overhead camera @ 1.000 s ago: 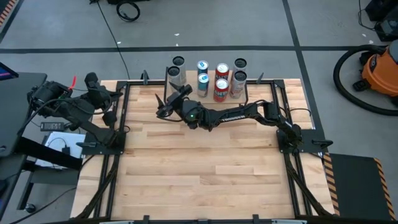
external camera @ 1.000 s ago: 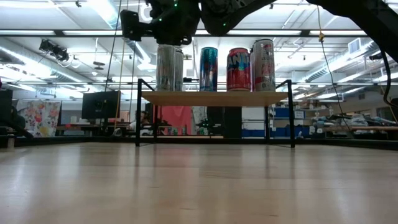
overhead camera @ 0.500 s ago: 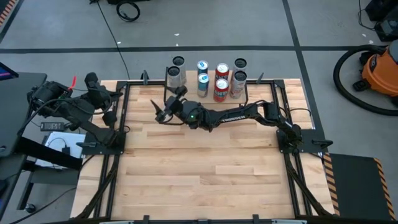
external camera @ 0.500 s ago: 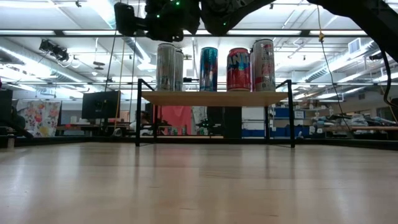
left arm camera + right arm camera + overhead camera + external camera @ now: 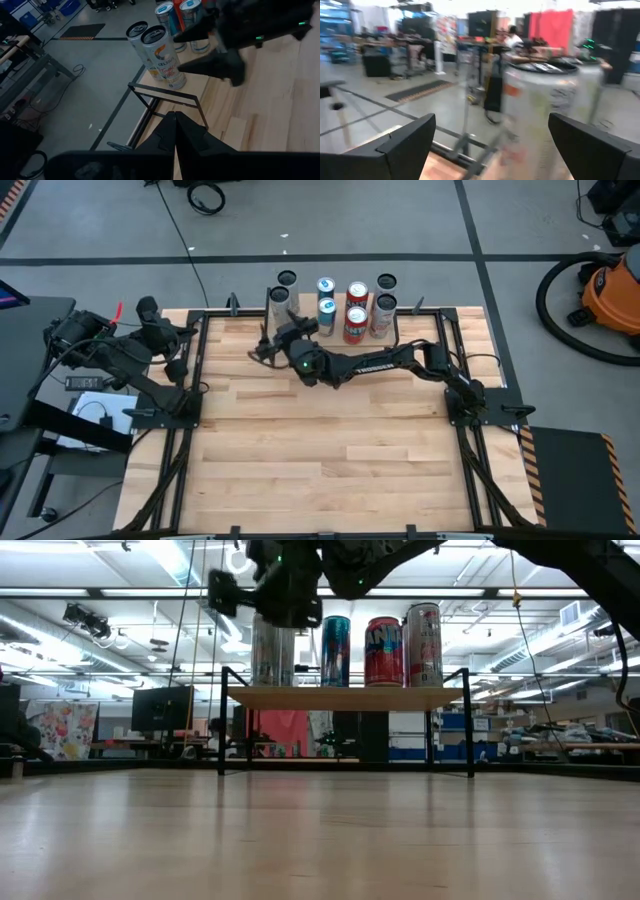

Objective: Place canned beverage on shelf
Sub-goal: Adjust the soda cans on the shelf

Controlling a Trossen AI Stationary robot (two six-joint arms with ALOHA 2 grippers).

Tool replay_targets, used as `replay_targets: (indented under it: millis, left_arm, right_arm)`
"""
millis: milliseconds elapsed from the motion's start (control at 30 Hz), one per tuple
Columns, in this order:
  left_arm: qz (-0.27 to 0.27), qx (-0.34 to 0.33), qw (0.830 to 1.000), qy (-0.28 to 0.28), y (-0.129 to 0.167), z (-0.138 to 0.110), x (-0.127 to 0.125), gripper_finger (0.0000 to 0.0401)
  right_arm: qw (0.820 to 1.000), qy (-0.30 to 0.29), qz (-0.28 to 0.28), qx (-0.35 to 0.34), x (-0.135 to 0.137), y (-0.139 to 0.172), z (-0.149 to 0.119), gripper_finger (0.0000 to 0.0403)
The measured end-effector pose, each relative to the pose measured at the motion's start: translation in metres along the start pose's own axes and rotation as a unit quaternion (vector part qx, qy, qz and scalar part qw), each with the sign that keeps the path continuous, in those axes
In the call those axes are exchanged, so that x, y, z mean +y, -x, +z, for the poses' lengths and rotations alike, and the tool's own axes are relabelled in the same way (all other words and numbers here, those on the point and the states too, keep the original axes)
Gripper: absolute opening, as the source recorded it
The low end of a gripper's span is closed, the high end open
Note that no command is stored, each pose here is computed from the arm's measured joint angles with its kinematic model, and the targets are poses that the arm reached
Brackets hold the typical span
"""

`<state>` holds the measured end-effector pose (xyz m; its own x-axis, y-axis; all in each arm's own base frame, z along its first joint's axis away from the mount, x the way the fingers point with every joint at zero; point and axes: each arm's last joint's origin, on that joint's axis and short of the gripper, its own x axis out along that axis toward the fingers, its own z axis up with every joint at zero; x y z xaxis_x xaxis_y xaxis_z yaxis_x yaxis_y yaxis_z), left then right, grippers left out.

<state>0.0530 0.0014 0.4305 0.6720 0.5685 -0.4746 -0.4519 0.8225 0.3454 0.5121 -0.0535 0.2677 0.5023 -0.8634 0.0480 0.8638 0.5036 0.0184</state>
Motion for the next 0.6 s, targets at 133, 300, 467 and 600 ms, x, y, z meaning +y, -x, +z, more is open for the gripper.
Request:
replay_targets:
  millis: [133,300,467,600]
  left_arm:
    - [0.000,0.000,1.000,-0.001,0.000,0.000,0.000,0.0007]
    - [0.000,0.000,1.000,-0.003,0.000,0.000,0.000,0.0007]
    - [0.000,0.000,1.000,-0.003,0.000,0.000,0.000,0.0007]
    - [0.000,0.000,1.000,-0.003,0.000,0.000,0.000,0.0007]
  right_arm:
    - [1.000,0.004,-0.022,0.004,-0.005,-0.005,-0.001,0.0398]
    - [0.999,-0.001,-0.034,0.005,-0.007,-0.007,-0.001,0.0398]
    - [0.999,-0.029,-0.045,0.004,-0.016,-0.019,-0.002,0.0398]
    - [0.998,-0.043,-0.031,0.016,-0.021,-0.028,-0.006,0.0398]
